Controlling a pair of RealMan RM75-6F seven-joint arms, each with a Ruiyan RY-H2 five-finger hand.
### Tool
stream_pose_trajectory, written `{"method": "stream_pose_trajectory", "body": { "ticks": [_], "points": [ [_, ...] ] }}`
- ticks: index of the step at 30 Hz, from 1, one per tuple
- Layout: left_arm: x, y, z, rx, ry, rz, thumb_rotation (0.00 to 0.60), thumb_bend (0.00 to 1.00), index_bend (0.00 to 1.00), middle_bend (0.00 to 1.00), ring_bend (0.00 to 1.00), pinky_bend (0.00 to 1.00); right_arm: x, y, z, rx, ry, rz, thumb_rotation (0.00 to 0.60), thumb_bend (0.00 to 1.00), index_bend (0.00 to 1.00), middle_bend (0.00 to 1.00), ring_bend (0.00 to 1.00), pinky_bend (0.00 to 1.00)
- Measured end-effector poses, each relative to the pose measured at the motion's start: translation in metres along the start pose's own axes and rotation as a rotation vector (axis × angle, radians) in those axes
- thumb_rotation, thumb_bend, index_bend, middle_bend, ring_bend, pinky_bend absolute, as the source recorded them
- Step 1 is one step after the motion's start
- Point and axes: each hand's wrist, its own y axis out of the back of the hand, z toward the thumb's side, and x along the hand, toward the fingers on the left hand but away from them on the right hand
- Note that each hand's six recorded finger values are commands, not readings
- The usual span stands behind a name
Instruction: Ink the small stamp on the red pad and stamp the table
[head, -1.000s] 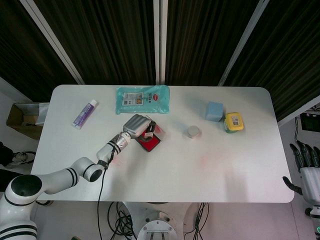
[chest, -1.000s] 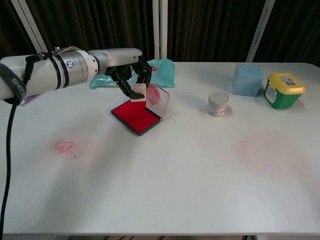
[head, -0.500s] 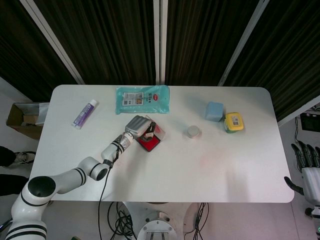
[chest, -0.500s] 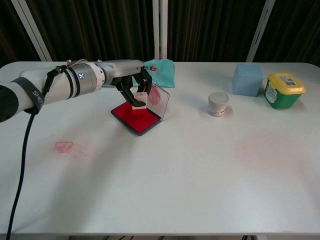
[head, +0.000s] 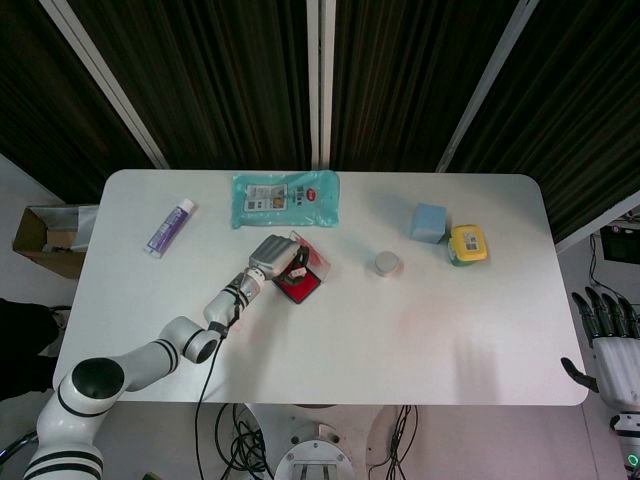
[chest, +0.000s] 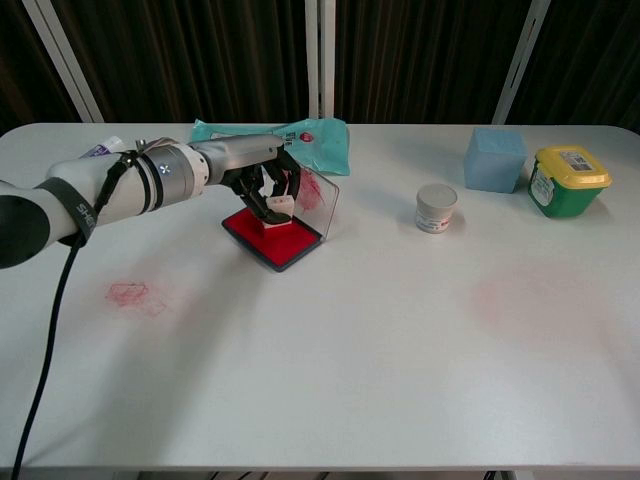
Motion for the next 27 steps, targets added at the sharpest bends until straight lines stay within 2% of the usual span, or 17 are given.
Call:
{"method": "stream_pose_trajectory", "body": {
  "ticks": [7,16,22,25,27],
  "points": [
    [0.002,-0.003,-0.005,-0.016,0.006,0.006,0.600,0.45,0.63,0.66,0.96,1.00,0.001,0.002,0.000,0.002,-0.001,-0.006,0.600,0.09,0.00,0.00,0.00,0.00],
    [-0.005,0.021,-0.002,-0.047,-0.034,0.043,0.600,0.46,0.63,0.66,0.96,1.00,-0.002,0.003,-0.001,-0.002,0.000,-0.007,0.600,0.09,0.00,0.00,0.00,0.00],
    [-0.036,0.051,-0.006,-0.095,-0.079,0.076,0.600,0.46,0.63,0.66,0.96,1.00,-0.005,0.005,-0.002,-0.009,-0.004,-0.019,0.600,0.09,0.00,0.00,0.00,0.00],
    [-0.064,0.062,-0.014,-0.088,-0.092,0.093,0.600,0.45,0.63,0.66,0.96,1.00,-0.005,0.002,-0.003,-0.015,-0.007,-0.011,0.600,0.09,0.00,0.00,0.00,0.00],
    [-0.089,0.060,-0.028,-0.068,-0.080,0.086,0.600,0.44,0.63,0.66,0.96,1.00,-0.006,-0.002,-0.003,-0.016,-0.004,-0.003,0.600,0.09,0.00,0.00,0.00,0.00]
  ]
}}
